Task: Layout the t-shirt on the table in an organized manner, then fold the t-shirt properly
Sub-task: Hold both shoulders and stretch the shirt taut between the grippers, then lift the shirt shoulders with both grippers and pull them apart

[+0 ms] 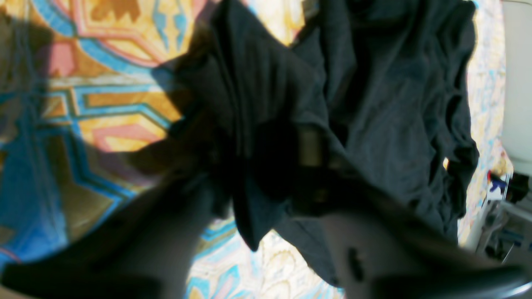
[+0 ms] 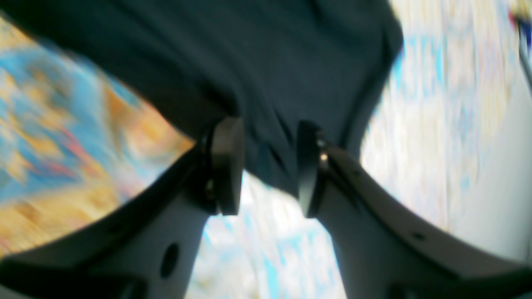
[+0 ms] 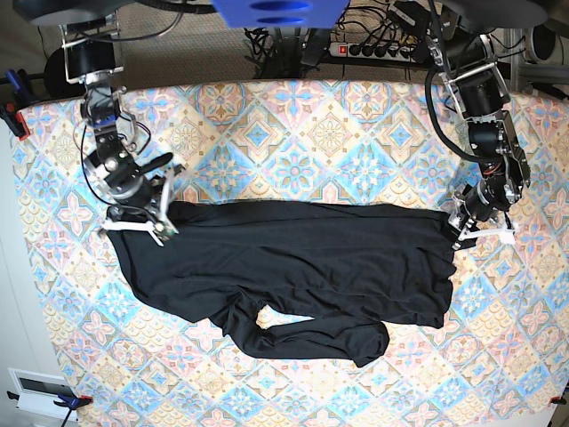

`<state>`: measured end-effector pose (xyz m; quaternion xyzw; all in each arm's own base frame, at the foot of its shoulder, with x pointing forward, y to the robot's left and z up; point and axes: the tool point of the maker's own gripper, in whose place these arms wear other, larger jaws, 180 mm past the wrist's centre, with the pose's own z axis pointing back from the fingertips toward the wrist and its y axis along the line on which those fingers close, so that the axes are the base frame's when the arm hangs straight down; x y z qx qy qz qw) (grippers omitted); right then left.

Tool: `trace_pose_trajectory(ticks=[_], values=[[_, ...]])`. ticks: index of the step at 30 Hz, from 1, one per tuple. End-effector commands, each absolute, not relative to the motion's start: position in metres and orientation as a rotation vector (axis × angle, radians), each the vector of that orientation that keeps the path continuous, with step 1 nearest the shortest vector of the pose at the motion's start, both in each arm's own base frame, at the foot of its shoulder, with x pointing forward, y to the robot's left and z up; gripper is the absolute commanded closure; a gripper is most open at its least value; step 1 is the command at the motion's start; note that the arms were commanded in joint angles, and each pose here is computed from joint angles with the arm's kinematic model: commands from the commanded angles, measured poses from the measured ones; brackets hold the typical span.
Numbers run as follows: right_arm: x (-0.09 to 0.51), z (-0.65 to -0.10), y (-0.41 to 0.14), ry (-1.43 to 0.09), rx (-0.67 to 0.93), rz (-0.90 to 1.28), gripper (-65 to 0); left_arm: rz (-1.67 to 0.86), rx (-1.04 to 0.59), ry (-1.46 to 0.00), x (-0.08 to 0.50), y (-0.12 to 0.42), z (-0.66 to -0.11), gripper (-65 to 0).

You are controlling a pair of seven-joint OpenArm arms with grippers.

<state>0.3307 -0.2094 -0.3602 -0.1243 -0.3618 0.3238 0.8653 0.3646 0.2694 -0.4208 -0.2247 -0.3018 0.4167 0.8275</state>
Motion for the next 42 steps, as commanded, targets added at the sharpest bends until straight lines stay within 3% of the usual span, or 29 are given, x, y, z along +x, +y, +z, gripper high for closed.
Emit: trace_pose_trajectory(ticks=[1,4,5,11,21,26,42], values=[[0.34,-0.341,-0.225,-0.804,-0.309,0.65,-20.7,0.877,-0.5,-0.651,0.371,0.265,-0.414,-11.1],[0.332,-0.34,-0.246,-0.796,-0.291,0.544,-20.8,0.878,-0.473,-0.673,0.372,0.276,-0.411,-0.4],[0.331,-0.338,-0.251,-0.807,-0.263,0.496,-20.8,0.879,-0.468,-0.673,0.371,0.279,-0.411,0.0],[0.329,-0.321,-0.27,-0.874,-0.033,0.224,-21.5,0.876,-0.466,-0.676,0.371,0.282,-0.409,0.0],[0.315,-0.369,-0.296,-0.781,0.258,-0.124,-28.7,0.876,-0.463,-0.673,0.37,0.282,-0.41,0.0],[0.342,-0.362,-0.297,-0.817,0.321,-0.182,-28.7,0.876,-0.463,-0.672,0.369,0.282,-0.41,0.0],[0.341,-0.403,-0.293,-0.713,0.397,-0.299,-28.8,0.876,-0.463,-0.672,0.369,0.282,-0.41,-0.1]])
